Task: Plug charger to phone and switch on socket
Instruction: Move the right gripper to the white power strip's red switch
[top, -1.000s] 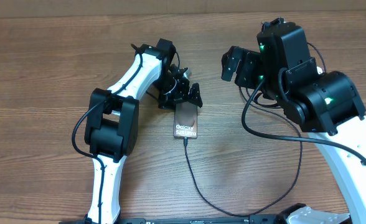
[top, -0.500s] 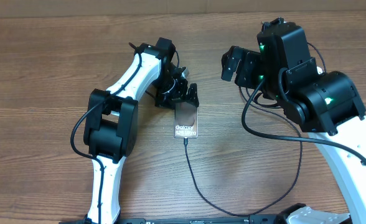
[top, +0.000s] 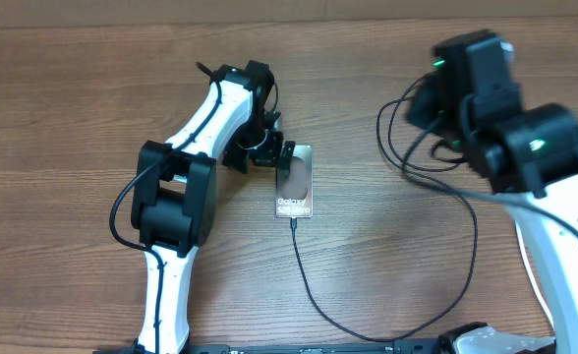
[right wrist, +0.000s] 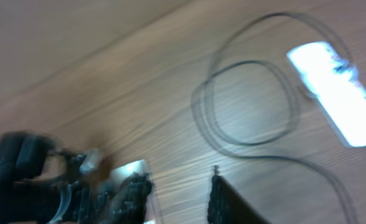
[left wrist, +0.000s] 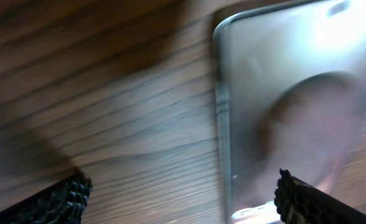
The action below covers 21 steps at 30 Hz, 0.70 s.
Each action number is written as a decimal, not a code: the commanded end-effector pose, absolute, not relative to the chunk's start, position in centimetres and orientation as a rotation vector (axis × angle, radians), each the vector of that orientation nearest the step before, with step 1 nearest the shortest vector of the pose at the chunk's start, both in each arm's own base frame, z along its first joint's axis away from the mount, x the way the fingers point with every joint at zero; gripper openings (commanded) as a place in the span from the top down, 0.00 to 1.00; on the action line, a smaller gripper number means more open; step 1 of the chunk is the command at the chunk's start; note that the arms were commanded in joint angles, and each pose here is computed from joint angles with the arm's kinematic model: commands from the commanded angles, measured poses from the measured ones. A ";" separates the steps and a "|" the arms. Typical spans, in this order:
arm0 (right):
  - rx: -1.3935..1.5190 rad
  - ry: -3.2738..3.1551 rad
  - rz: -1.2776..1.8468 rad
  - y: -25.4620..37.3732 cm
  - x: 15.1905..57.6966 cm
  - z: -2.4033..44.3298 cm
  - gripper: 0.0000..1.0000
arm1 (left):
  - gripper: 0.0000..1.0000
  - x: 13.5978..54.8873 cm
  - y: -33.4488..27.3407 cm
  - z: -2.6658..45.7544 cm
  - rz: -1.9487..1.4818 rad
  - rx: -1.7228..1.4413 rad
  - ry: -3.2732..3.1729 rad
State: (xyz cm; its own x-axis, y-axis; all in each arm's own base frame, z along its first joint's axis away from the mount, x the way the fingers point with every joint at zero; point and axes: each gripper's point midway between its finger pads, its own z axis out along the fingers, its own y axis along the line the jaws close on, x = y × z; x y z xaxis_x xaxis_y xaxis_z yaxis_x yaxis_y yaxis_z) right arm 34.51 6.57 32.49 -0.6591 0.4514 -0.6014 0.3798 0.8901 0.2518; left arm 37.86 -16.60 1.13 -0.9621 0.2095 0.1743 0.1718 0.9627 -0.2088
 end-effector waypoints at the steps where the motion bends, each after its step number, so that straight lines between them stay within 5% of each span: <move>1: 0.803 2.318 0.060 1.5 34.6 32.2 0.81 | 0.00 39.9 -14.6 2.3 0.188 -0.389 -2.979; 5: 1.002 2.261 -0.009 -4.3 34.2 31.9 0.93 | 0.00 43.2 -15.0 10.4 0.276 -0.358 -3.217; 11: 1.224 2.194 -0.118 -11.4 33.8 30.3 0.96 | 0.00 44.9 -14.9 25.1 0.396 -0.447 -3.627; 16: 1.399 2.237 -0.063 -15.6 35.4 25.8 0.96 | 0.00 41.8 -11.1 35.8 0.205 -0.375 -3.941; 21: 1.470 2.339 0.054 -17.2 37.8 20.3 0.96 | 0.00 36.6 -7.3 41.1 -0.008 -0.250 -4.070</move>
State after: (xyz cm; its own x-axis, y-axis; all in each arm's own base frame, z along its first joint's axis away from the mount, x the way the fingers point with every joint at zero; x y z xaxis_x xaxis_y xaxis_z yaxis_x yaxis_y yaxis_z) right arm 36.08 -17.29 23.19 -0.3382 0.8558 -0.3913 0.8790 0.4358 0.1934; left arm 38.66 -10.23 39.56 -0.6094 0.0968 -0.7869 0.1993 0.9794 -0.0338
